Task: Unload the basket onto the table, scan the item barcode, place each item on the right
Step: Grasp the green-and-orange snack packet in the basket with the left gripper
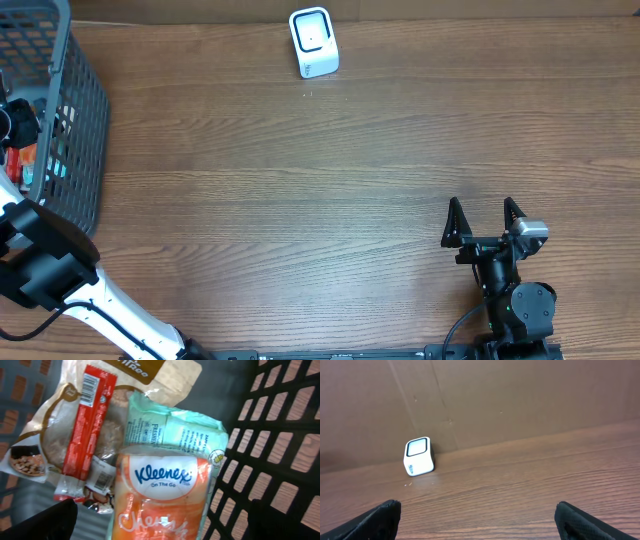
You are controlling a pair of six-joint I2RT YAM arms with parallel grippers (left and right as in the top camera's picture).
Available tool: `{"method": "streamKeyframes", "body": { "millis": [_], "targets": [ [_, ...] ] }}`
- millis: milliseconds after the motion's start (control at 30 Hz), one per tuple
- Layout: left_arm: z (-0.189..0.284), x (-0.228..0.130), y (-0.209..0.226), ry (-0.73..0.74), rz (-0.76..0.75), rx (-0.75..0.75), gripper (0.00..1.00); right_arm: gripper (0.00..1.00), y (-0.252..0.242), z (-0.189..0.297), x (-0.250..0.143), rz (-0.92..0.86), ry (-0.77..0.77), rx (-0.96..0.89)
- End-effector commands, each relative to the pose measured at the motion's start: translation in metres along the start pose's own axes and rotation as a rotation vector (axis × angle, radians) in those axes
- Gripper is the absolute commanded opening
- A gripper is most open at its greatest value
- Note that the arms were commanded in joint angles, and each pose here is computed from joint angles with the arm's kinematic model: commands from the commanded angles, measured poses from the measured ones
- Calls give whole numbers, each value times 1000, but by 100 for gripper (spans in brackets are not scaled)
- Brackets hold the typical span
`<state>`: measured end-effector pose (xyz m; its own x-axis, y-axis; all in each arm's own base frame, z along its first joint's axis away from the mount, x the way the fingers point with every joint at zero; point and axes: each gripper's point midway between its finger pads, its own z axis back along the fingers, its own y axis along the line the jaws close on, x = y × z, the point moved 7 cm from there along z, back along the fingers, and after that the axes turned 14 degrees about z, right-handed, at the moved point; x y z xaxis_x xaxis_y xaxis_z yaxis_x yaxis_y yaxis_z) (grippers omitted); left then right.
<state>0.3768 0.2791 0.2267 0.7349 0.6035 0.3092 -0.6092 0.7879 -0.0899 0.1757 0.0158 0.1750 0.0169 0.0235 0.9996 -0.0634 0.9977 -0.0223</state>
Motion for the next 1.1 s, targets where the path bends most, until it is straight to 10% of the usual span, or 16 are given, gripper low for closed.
{"method": "streamKeyframes", "body": {
  "millis": [0, 833, 1067],
  "targets": [
    [-5, 0, -2, 6, -26, 17, 100, 100, -1, 0, -2, -1, -3, -8],
    [-78, -30, 4, 81, -39, 5, 100, 100, -1, 0, -2, -1, -3, -8],
    [-80, -27, 4, 60, -40, 4, 67, 100, -1, 0, -2, -1, -4, -8]
  ]
}}
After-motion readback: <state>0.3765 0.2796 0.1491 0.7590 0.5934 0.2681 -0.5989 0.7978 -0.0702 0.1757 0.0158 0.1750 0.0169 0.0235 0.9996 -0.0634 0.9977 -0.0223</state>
